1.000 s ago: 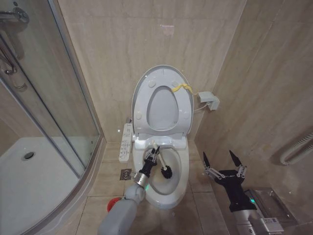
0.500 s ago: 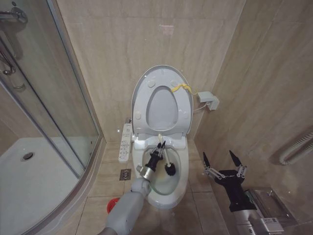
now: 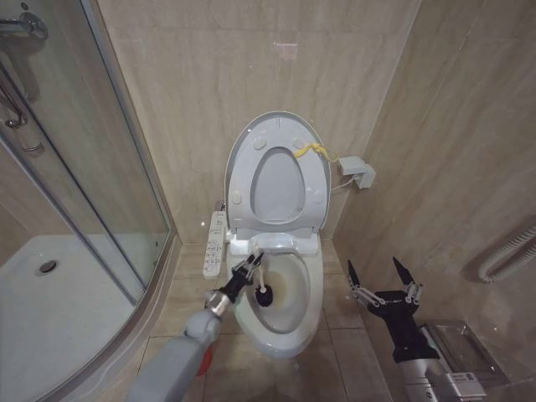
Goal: Open the toilet lid, clean the toilet bowl with a toilet brush, close the toilet lid, and flush.
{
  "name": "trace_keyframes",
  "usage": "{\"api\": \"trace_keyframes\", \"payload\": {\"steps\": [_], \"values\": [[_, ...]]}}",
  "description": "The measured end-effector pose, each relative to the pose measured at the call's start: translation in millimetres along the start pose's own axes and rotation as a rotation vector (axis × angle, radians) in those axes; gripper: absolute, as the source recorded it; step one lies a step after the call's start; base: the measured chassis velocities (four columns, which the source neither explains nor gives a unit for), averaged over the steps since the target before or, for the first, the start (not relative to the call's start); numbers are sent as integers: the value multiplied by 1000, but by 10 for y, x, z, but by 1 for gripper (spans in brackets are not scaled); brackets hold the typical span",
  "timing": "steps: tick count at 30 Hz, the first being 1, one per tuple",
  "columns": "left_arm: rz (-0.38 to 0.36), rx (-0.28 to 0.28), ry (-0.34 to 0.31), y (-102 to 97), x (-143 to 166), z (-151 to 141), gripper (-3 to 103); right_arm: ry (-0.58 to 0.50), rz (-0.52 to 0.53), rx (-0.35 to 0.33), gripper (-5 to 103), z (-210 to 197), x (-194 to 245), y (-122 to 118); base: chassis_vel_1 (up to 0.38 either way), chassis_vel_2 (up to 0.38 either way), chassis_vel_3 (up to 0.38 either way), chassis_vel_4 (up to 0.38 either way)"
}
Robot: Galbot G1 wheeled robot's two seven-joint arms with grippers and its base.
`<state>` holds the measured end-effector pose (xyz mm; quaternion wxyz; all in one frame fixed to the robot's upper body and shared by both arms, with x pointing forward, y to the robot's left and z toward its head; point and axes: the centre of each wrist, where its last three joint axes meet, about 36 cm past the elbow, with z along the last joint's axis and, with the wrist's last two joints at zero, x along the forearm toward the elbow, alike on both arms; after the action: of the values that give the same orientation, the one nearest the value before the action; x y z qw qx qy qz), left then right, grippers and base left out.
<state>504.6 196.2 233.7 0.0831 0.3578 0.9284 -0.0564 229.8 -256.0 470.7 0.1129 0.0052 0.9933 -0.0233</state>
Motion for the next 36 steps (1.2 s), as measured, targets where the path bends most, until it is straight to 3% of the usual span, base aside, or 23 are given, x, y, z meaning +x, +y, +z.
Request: {"api": "trace_keyframes", "payload": {"steps": [5,7,10,14,18,22,23,26,30,36], "values": [[9,-60,82,88,291,91,16,0,0,0,100,0,0,0,0,0,0,0],[-7,-109,145,151,420,214,16,0,0,0,100,0,0,0,0,0,0,0],[-34,-112,167,155,429,321,16,0,0,0,100,0,0,0,0,0,0,0],[-69,-81,149,97,289,369,16,0,0,0,100,0,0,0,0,0,0,0],[-79,-34,92,20,160,274,16,0,0,0,100,0,0,0,0,0,0,0],[-93,55,-43,-52,-14,-111,16,0,0,0,100,0,0,0,0,0,0,0],[-93,55,-43,-52,-14,-111,16,0,0,0,100,0,0,0,0,0,0,0],[-101,133,-111,-82,-115,-300,16,0,0,0,100,0,0,0,0,0,0,0],[-107,164,-131,-118,-196,-314,16,0,0,0,100,0,0,0,0,0,0,0],[-102,110,-48,-173,-56,-84,16,0,0,0,100,0,0,0,0,0,0,0]]}}
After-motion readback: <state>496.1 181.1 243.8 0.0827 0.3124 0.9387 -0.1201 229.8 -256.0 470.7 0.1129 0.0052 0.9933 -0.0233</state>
